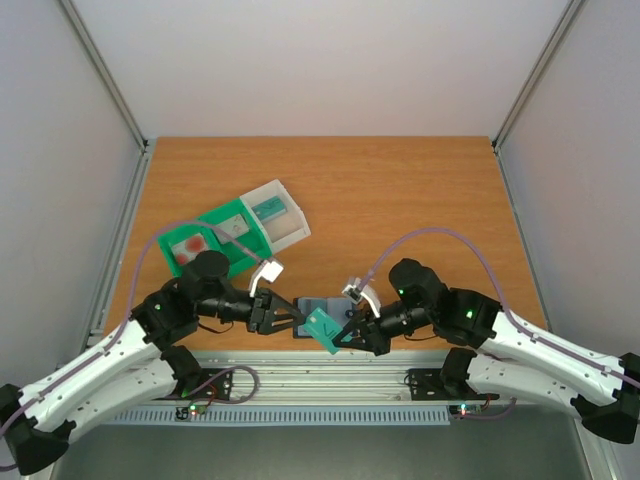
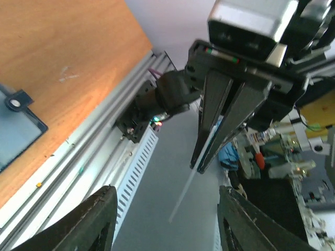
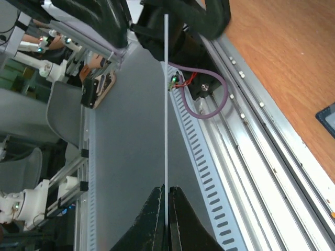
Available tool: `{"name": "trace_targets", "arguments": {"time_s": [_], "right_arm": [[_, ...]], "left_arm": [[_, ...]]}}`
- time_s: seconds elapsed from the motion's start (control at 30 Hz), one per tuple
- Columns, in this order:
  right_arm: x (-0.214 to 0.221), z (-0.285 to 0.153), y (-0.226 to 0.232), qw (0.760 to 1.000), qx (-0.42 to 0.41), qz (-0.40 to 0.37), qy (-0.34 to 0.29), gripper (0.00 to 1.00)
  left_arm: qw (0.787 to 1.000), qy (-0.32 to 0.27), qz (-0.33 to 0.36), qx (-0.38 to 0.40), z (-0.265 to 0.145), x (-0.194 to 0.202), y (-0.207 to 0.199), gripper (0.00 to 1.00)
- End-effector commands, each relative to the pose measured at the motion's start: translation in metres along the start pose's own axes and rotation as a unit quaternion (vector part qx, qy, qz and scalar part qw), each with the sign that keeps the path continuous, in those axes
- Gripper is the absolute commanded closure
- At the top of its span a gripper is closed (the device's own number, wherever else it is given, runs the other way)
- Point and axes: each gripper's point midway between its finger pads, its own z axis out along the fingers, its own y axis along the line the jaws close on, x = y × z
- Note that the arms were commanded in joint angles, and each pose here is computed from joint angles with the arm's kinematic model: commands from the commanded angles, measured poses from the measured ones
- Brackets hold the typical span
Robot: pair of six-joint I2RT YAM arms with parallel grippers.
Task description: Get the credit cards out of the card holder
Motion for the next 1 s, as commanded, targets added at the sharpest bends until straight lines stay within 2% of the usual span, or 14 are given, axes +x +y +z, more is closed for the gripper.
{"name": "trace_targets", "arguments": {"time_s": [0.0, 0.07, 0.13, 0.17, 0.37, 0.47, 0.53, 0.63, 0.67, 0.77, 0.87, 0.97], "right_arm": [[-0.011, -0.003, 0.018, 0.999, -0.025, -0.033, 0.007, 0.99], [-0.013, -0.001, 0.018, 0.999, -0.027, -0.034, 0.007, 0.99], [-0.015, 0.0, 0.018, 0.999, -0.029, -0.034, 0.006, 0.99], [-0.015, 0.001, 0.018, 0.999, -0.03, -0.034, 0.006, 0.99], [-0.012, 0.003, 0.007, 0.999, -0.007, -0.032, 0.007, 0.99], [-0.012, 0.003, 0.003, 1.0, 0.005, -0.028, 0.007, 0.97], [-0.014, 0.002, 0.0, 1.0, 0.016, -0.025, 0.001, 0.91], [-0.02, -0.003, -0.011, 0.998, 0.056, -0.019, -0.022, 0.75], [-0.022, -0.005, -0.014, 0.997, 0.068, -0.016, -0.031, 0.64], [-0.028, -0.013, -0.026, 0.992, 0.109, -0.009, -0.059, 0.41], [-0.033, -0.023, -0.038, 0.985, 0.152, -0.003, -0.084, 0.13], [-0.037, -0.035, -0.047, 0.975, 0.188, 0.016, -0.113, 0.02]], "left_arm": [[0.996, 0.052, 0.042, 0.063, 0.002, 0.014, -0.019, 0.47], [0.995, 0.054, 0.049, 0.072, 0.003, 0.013, -0.023, 0.49], [0.995, 0.054, 0.048, 0.072, 0.004, 0.012, -0.022, 0.57], [0.995, 0.055, 0.046, 0.07, 0.005, 0.012, -0.021, 0.65], [0.996, 0.053, 0.043, 0.06, 0.007, 0.012, -0.015, 0.99], [0.998, 0.041, 0.042, 0.032, 0.005, 0.01, -0.007, 1.0], [0.998, 0.029, 0.045, 0.02, 0.004, 0.007, -0.005, 0.99], [0.999, 0.008, 0.045, -0.006, 0.002, 0.0, 0.002, 1.0], [0.999, -0.001, 0.046, -0.017, 0.001, -0.002, 0.005, 1.0], [0.997, -0.024, 0.043, -0.063, -0.004, -0.011, 0.017, 1.0], [0.992, -0.051, 0.046, -0.108, -0.01, -0.023, 0.026, 1.0], [0.98, -0.095, 0.049, -0.167, -0.022, -0.041, 0.038, 1.0]]}}
